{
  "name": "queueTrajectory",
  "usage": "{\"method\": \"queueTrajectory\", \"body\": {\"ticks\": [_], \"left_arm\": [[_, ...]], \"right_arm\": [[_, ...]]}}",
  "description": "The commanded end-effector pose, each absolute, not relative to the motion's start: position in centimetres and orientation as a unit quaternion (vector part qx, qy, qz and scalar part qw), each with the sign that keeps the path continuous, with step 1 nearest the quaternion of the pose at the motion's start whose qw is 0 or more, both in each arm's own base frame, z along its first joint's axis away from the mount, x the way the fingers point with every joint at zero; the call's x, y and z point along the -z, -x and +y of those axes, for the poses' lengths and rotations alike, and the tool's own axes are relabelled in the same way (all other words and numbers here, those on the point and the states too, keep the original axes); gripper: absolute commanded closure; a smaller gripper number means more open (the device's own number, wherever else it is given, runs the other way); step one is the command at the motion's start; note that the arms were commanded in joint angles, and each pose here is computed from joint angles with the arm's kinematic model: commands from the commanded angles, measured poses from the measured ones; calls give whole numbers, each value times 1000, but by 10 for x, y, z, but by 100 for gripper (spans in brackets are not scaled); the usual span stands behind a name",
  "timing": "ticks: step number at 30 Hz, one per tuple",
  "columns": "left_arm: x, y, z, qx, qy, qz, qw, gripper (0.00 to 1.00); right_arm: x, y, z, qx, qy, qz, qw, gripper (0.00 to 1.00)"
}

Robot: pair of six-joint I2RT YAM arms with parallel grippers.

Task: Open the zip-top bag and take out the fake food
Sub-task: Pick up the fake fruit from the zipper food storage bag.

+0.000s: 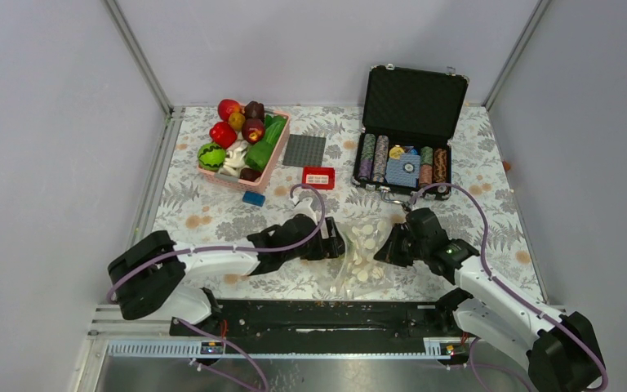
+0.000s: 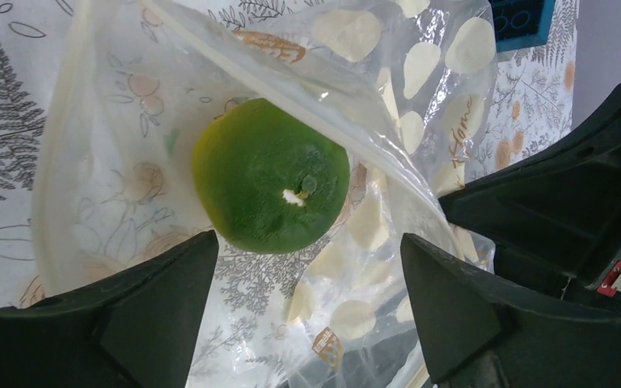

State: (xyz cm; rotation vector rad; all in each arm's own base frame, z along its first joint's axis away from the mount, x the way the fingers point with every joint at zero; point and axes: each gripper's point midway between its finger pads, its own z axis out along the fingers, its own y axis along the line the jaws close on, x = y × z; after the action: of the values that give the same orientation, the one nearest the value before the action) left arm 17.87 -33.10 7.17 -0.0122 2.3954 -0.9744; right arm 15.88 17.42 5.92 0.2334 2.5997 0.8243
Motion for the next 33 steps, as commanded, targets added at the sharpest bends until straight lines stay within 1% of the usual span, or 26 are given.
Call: {"method": "queueTrajectory", "body": {"ticks": [1, 3, 10, 16, 21, 28, 33], "left_arm": [[-95, -195, -352, 385, 3, 871, 305, 13], [-91, -197, -353, 377, 4, 876, 302, 10], [-77, -202, -351, 328, -1, 897, 296, 7], [-75, -212, -348, 293, 3, 905, 309, 3], [-67, -217, -351, 269, -4, 914, 303, 3], [-60, -217, -362, 268, -14, 918, 293, 2], [-48, -214, -359, 249, -19, 927, 280, 4]], "right_arm": [[-64, -159, 181, -311, -65, 926, 204, 100], [-63, -159, 181, -311, -63, 926, 204, 100], [-62, -159, 181, -311, -61, 927, 202, 100], [-60, -159, 183, -314, -60, 926, 198, 100], [-58, -158, 184, -314, -59, 927, 195, 100], [-57, -157, 184, -314, -57, 928, 192, 100], [-58, -157, 185, -316, -56, 927, 193, 100]]}}
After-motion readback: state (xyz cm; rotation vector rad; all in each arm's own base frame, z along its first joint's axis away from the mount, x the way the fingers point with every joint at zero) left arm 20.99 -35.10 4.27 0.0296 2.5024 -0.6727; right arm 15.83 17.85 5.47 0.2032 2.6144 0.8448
